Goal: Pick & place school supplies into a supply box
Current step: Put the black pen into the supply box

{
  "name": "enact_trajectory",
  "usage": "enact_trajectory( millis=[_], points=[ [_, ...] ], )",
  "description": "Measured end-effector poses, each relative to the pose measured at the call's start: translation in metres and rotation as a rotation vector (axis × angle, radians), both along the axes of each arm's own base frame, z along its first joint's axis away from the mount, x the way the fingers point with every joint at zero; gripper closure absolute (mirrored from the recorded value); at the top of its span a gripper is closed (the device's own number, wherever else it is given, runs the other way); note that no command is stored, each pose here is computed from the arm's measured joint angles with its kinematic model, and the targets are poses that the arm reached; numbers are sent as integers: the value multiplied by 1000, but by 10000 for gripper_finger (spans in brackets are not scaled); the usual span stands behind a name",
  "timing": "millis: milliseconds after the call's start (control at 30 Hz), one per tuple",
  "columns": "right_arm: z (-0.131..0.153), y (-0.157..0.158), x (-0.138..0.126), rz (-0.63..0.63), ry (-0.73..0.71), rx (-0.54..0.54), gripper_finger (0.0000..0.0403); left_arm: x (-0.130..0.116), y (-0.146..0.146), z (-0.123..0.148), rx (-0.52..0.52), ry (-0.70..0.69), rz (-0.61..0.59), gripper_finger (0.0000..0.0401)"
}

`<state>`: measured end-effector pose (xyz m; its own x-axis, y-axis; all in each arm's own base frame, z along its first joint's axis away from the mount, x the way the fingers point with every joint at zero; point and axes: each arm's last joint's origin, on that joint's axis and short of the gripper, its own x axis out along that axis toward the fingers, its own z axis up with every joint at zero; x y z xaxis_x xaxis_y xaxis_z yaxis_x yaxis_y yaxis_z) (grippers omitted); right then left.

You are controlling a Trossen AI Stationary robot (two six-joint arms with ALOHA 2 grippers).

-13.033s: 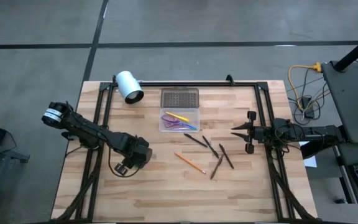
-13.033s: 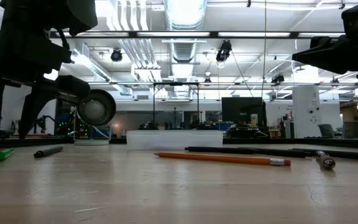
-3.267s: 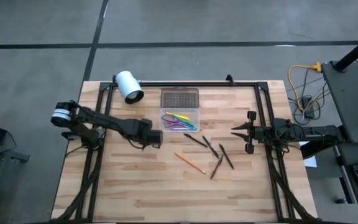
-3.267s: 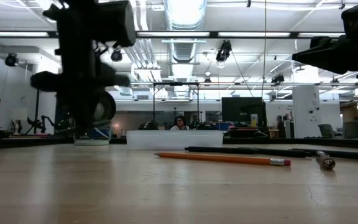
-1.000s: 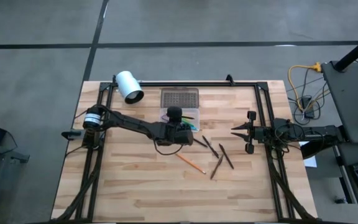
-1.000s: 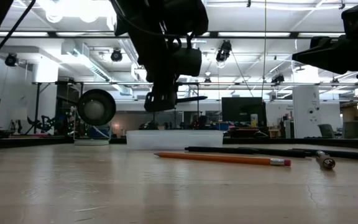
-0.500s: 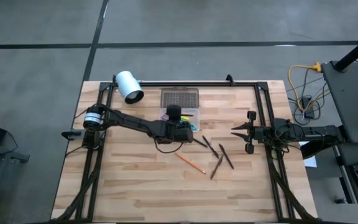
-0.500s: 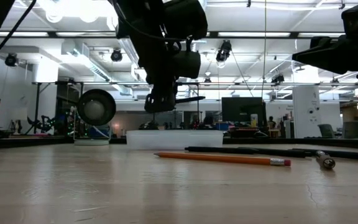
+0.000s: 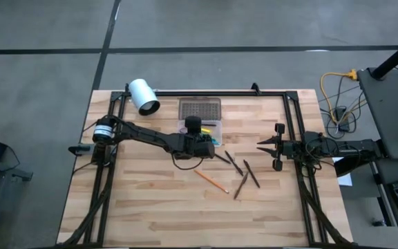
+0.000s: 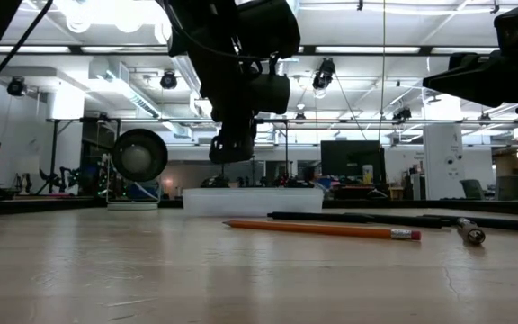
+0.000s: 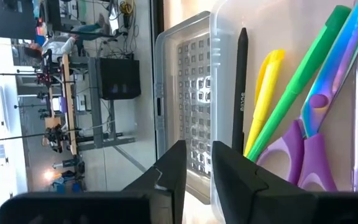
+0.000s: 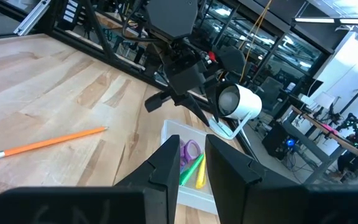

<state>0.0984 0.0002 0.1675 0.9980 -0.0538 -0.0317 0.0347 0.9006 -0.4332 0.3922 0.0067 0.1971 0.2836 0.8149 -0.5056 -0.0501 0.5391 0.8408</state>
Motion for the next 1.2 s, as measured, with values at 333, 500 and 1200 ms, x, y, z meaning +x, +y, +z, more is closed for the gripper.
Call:
enact_trajectory(
  millis=[333,500,1200],
  points=[
    [0,0,0,0,0,0,335,4,-3,1,-4,-29,-10,339],
    [0,0,0,0,0,0,335,9,-8,7,-79,-62,-56,339],
    [0,0,0,0,0,0,335,68,-34,6,-530,34,-358,339]
  ],
)
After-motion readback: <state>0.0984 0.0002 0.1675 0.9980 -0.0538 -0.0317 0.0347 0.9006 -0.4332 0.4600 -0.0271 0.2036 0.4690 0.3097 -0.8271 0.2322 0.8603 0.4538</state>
